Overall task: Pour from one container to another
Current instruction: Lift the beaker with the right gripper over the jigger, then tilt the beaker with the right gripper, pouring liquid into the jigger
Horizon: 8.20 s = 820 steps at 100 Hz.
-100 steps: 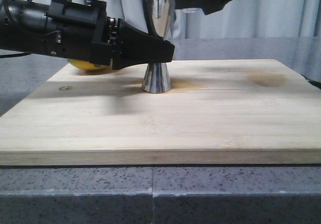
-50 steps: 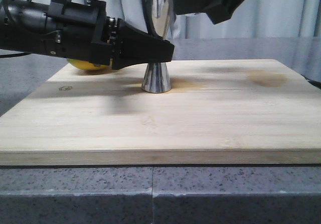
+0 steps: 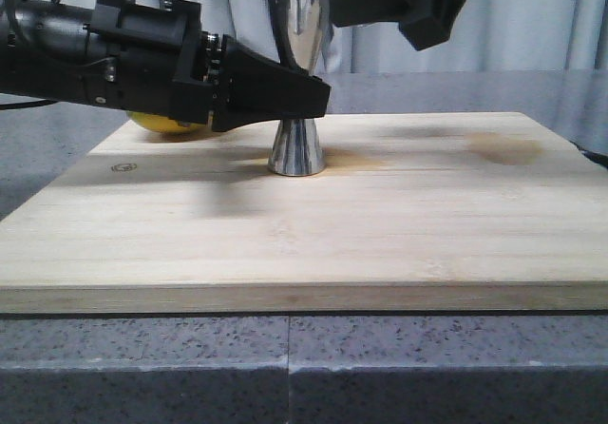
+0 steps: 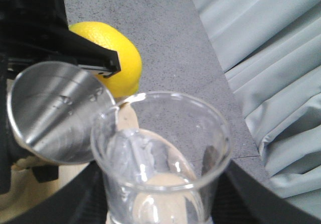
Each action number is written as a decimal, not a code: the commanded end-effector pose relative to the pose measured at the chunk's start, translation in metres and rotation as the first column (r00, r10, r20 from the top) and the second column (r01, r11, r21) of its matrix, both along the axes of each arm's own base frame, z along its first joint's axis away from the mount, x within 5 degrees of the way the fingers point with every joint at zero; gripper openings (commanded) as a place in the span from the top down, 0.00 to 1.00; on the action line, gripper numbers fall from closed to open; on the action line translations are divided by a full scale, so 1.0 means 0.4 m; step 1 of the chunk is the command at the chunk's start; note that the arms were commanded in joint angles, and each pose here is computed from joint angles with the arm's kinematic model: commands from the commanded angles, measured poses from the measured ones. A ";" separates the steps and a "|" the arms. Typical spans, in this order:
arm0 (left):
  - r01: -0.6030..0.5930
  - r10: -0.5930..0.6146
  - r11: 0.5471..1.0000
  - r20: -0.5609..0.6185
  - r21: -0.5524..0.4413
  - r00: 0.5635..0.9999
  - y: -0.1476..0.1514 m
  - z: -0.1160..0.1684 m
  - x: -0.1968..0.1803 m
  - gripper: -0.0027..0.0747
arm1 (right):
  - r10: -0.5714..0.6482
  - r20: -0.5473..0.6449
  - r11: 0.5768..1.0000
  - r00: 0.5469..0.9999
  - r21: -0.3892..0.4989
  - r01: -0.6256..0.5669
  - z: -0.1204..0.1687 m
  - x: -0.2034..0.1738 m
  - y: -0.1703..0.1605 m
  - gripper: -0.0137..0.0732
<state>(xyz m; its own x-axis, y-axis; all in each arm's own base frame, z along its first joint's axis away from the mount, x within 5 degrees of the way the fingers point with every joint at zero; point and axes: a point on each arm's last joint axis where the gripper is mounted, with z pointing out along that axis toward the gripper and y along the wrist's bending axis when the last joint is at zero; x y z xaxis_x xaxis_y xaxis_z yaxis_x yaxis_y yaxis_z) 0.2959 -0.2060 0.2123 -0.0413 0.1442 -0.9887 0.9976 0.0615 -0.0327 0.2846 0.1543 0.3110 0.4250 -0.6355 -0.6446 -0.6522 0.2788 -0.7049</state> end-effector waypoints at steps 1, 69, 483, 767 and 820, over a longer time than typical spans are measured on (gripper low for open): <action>0.034 -0.029 0.988 0.039 -0.150 0.999 -0.009 0.078 -0.010 0.99 | 0.004 0.082 0.998 0.997 0.065 -0.009 0.081 -0.010 -0.001 0.51; 0.034 -0.029 0.988 0.039 -0.150 0.999 -0.009 0.078 -0.010 0.99 | 0.001 0.100 0.998 0.995 0.070 -0.008 0.096 -0.014 -0.003 0.51; 0.044 -0.035 0.984 0.055 -0.173 0.998 -0.015 0.107 0.002 0.99 | 0.031 0.327 0.967 0.945 -0.248 0.054 0.104 -0.006 -0.004 0.51; 0.044 -0.035 0.984 0.055 -0.173 0.998 -0.015 0.107 0.002 0.99 | 0.110 0.390 0.936 0.914 -0.351 0.037 0.117 -0.006 -0.003 0.51; 0.044 -0.035 0.984 0.055 -0.173 0.998 -0.015 0.107 0.002 0.99 | -0.021 0.293 0.990 0.956 -0.126 0.060 0.134 -0.004 0.001 0.51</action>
